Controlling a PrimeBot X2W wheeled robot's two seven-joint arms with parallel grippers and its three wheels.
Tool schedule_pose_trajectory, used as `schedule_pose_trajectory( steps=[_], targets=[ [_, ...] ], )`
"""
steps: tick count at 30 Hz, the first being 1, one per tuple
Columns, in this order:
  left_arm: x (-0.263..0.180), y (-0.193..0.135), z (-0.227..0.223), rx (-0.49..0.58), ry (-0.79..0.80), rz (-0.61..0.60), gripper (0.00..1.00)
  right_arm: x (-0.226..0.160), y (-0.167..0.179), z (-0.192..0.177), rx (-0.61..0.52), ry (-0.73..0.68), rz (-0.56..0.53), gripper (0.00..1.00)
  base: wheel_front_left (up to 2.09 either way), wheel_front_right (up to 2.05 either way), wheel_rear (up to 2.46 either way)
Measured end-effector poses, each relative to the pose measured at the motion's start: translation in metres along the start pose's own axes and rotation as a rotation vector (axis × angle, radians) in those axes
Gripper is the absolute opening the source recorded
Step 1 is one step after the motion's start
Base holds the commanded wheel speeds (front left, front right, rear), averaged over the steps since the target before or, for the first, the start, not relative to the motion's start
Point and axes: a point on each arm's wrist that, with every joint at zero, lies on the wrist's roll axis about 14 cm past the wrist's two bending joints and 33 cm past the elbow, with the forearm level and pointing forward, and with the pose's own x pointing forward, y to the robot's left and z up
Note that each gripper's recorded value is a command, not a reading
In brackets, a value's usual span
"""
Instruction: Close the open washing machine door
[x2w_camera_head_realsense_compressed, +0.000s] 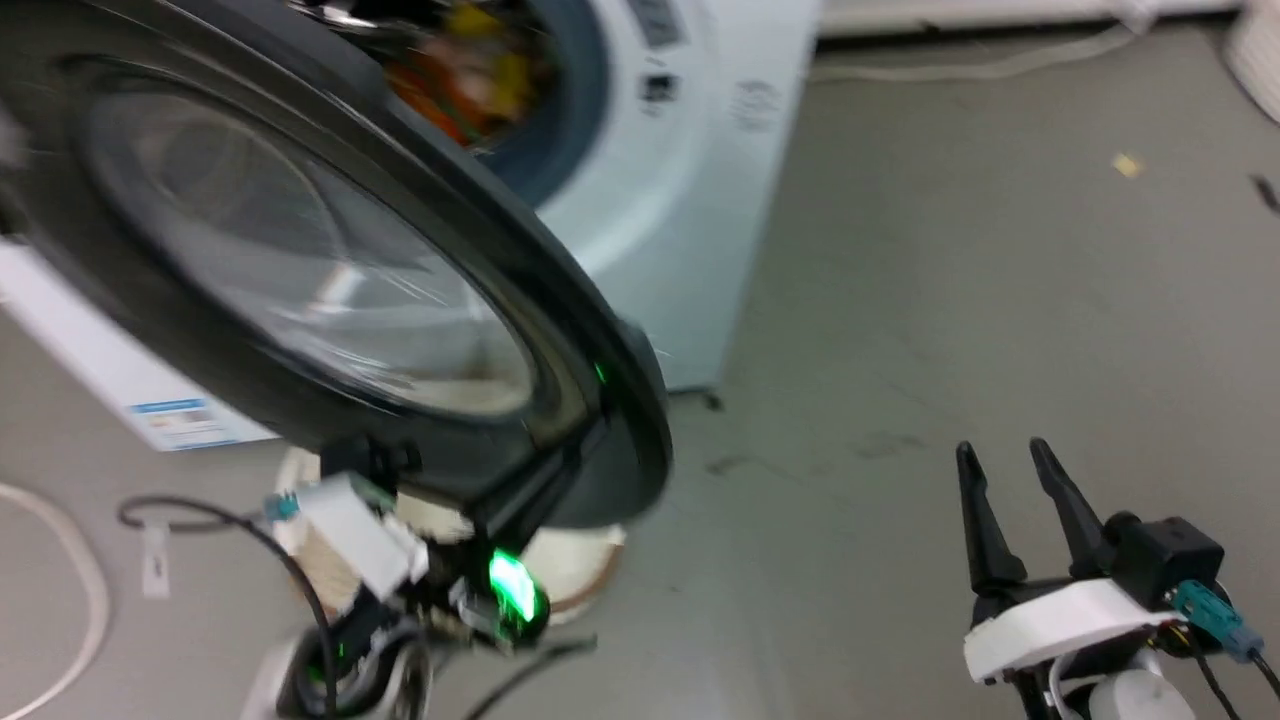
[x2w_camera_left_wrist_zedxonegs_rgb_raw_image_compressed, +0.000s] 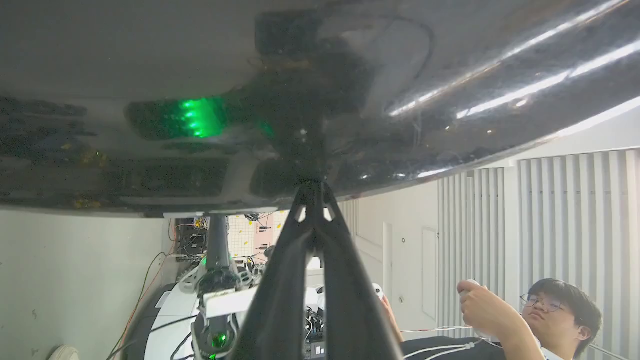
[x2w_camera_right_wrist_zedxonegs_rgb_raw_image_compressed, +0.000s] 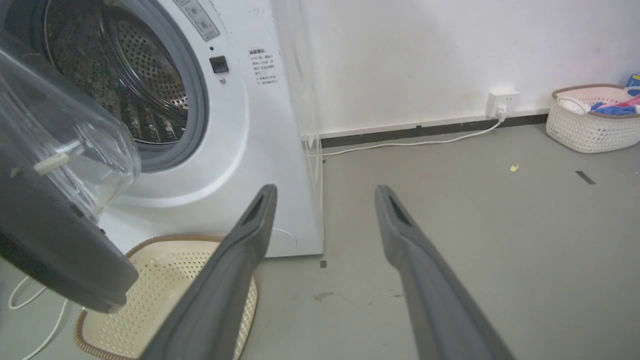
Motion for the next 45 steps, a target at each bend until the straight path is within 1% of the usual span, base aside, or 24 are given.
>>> schedule_pose_trajectory(
  steps=[3, 5, 8, 11, 16, 20, 23, 26, 29, 30, 31, 32, 33, 34, 36, 38, 40, 42, 44, 45],
  targets=[
    [0.033, 0.004, 0.007, -0.002, 0.016, -0.009, 0.00, -0.007, -0.018, -0.003, 0.002, 0.016, -0.056, 1.00, 0.00, 0.00, 0.00],
    [0.054, 0.010, 0.019, -0.006, -0.013, -0.005, 0.00, -0.014, -0.030, -0.006, 0.007, 0.029, -0.099, 1.00, 0.00, 0.00, 0.00],
    [0.084, 0.022, 0.041, -0.042, -0.088, 0.000, 0.00, -0.024, -0.048, -0.008, 0.008, 0.042, -0.159, 1.00, 0.00, 0.00, 0.00],
    [0.113, 0.030, 0.055, -0.067, -0.131, 0.003, 0.00, -0.035, -0.062, -0.010, 0.003, 0.057, -0.210, 1.00, 0.00, 0.00, 0.00],
    [0.148, 0.041, 0.070, -0.060, -0.166, 0.020, 0.00, -0.049, -0.077, -0.014, -0.018, 0.085, -0.266, 1.00, 0.00, 0.00, 0.00],
    [0.150, 0.045, 0.078, -0.062, -0.194, 0.036, 0.00, -0.050, -0.080, -0.014, -0.023, 0.087, -0.277, 1.00, 0.00, 0.00, 0.00],
    [0.144, 0.038, 0.077, -0.041, -0.185, 0.032, 0.00, -0.045, -0.075, -0.013, -0.017, 0.078, -0.256, 1.00, 0.00, 0.00, 0.00],
    [0.128, 0.033, 0.071, -0.007, -0.176, 0.037, 0.00, -0.036, -0.064, -0.009, -0.016, 0.059, -0.215, 1.00, 0.00, 0.00, 0.00],
    [0.104, 0.031, 0.057, 0.036, -0.165, 0.054, 0.00, -0.028, -0.054, -0.003, -0.017, 0.034, -0.175, 1.00, 0.00, 0.00, 0.00],
    [0.095, 0.032, 0.052, 0.052, -0.165, 0.064, 0.15, -0.025, -0.050, -0.001, -0.020, 0.025, -0.161, 1.00, 0.00, 0.00, 0.00],
    [0.085, 0.033, 0.046, 0.080, -0.161, 0.080, 0.44, -0.022, -0.046, 0.002, -0.023, 0.014, -0.147, 1.00, 0.00, 0.00, 0.00],
    [0.075, 0.033, 0.040, 0.119, -0.164, 0.097, 1.00, -0.019, -0.042, 0.004, -0.023, 0.005, -0.130, 1.00, 0.00, 0.00, 0.00],
    [0.064, 0.034, 0.036, 0.173, -0.173, 0.122, 1.00, -0.016, -0.036, 0.006, -0.024, -0.005, -0.113, 1.00, 0.00, 0.00, 0.00],
    [0.053, 0.037, 0.033, 0.252, -0.174, 0.160, 1.00, -0.014, -0.031, 0.008, -0.024, -0.012, -0.095, 1.00, 0.00, 0.00, 0.00],
    [0.029, 0.045, 0.027, 0.455, -0.165, 0.254, 1.00, -0.011, -0.019, 0.008, -0.022, -0.018, -0.057, 1.00, 0.00, 0.00, 0.00],
    [0.001, 0.050, 0.034, 0.664, -0.206, 0.333, 1.00, -0.008, -0.005, 0.009, -0.020, -0.024, -0.013, 1.00, 0.00, 0.00, 0.00],
    [-0.024, 0.044, 0.041, 0.843, -0.264, 0.363, 1.00, -0.003, 0.011, 0.012, -0.021, -0.036, 0.035, 1.00, 0.00, 0.00, 0.00],
    [-0.044, 0.032, 0.048, 1.014, -0.328, 0.365, 1.00, 0.000, 0.024, 0.017, -0.022, -0.054, 0.075, 1.00, 0.00, 0.00, 0.00],
    [-0.070, 0.034, 0.056, 1.269, -0.300, 0.436, 1.00, 0.001, 0.036, 0.019, -0.023, -0.065, 0.111, 1.00, 0.00, 0.00, 0.00],
    [-0.084, 0.036, 0.063, 1.367, -0.292, 0.491, 1.00, 0.000, 0.040, 0.019, -0.028, -0.067, 0.126, 1.00, 0.00, 0.00, 0.00]
  ],
)
